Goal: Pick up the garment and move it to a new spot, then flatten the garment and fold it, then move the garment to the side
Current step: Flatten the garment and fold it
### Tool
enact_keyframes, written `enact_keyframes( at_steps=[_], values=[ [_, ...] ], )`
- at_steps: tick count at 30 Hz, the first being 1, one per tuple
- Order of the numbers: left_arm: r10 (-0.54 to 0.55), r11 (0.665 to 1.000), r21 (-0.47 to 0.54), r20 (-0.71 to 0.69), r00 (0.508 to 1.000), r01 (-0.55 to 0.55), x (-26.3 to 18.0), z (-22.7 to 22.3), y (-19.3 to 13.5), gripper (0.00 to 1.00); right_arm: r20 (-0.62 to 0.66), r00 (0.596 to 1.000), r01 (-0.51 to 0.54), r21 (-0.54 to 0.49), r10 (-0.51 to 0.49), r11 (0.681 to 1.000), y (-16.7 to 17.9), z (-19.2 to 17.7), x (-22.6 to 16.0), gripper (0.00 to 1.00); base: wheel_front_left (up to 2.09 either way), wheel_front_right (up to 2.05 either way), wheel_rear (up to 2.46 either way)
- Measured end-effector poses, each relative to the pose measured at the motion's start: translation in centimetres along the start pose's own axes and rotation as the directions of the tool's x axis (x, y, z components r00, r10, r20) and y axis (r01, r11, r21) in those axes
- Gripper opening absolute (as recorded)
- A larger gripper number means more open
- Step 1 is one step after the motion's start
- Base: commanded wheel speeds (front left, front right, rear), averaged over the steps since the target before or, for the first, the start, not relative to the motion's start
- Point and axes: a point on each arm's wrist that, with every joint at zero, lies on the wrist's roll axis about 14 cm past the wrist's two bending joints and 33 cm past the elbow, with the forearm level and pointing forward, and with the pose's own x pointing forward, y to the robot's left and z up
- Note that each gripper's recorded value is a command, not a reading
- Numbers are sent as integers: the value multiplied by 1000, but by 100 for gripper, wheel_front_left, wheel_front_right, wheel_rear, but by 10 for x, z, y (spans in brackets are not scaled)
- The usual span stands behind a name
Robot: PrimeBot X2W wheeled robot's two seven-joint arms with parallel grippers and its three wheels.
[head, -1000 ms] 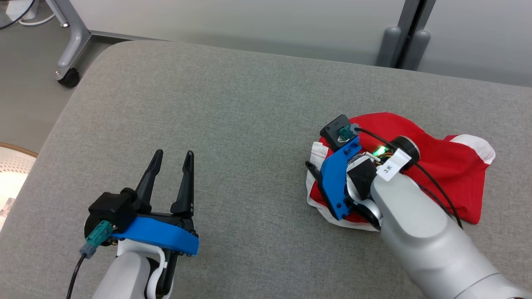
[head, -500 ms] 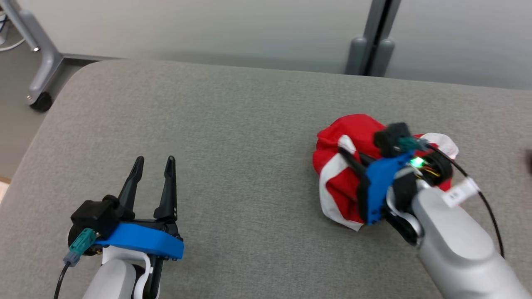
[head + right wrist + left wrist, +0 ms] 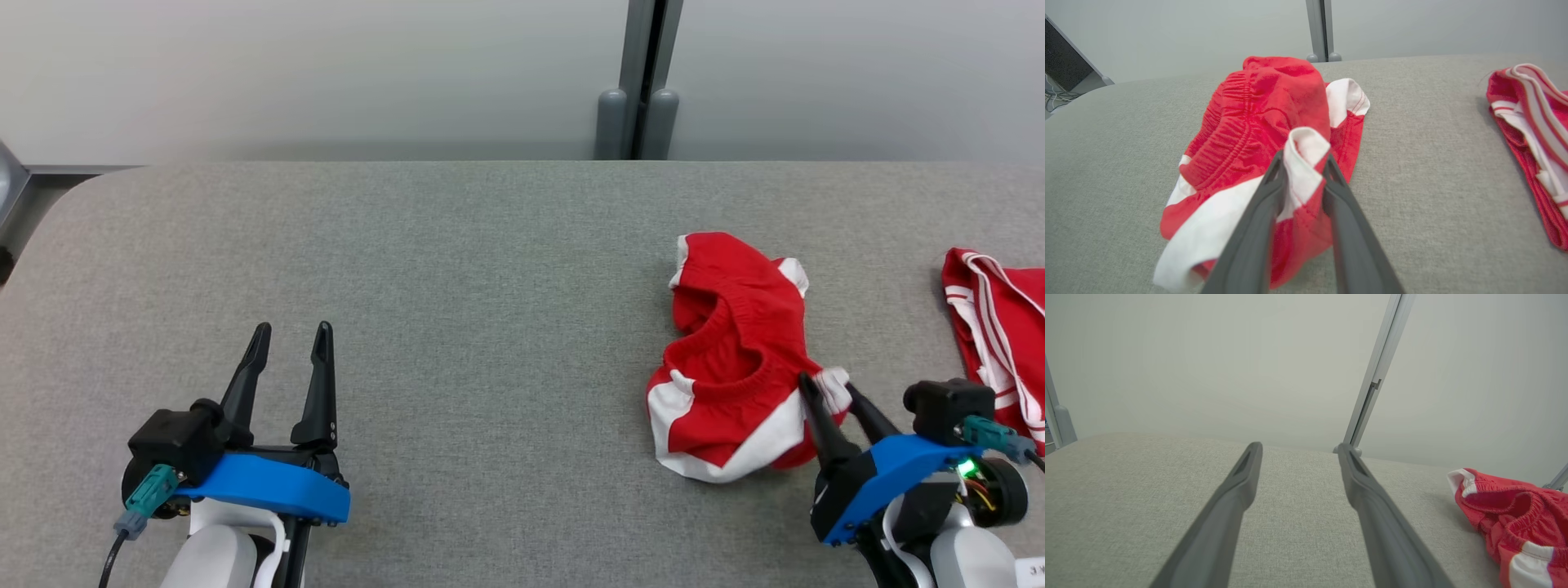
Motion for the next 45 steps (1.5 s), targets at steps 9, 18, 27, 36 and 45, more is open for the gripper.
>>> enact_keyframes(
  at_steps=[9,18,27,36,45],
  values=[
    [-27,1000,-2,0,1000,27,1,0,-10,100,146,980,140,-21,-135,990,-32,26,-32,100,0,0,0],
    [-25,1000,-10,3,1000,25,-9,1,-12,100,352,930,145,-86,-106,986,-21,55,-57,100,0,0,0],
    [-64,998,-14,-36,997,63,-19,-12,-28,100,330,938,140,-79,-107,987,-20,38,-64,100,0,0,0],
    [-372,928,-62,-146,917,367,8,-38,-139,100,304,942,169,-67,-141,983,-30,31,-68,100,0,0,0],
    [-596,800,-125,-283,751,587,14,-68,-227,100,288,943,185,-39,-166,982,-38,26,-65,100,0,0,0]
  ],
)
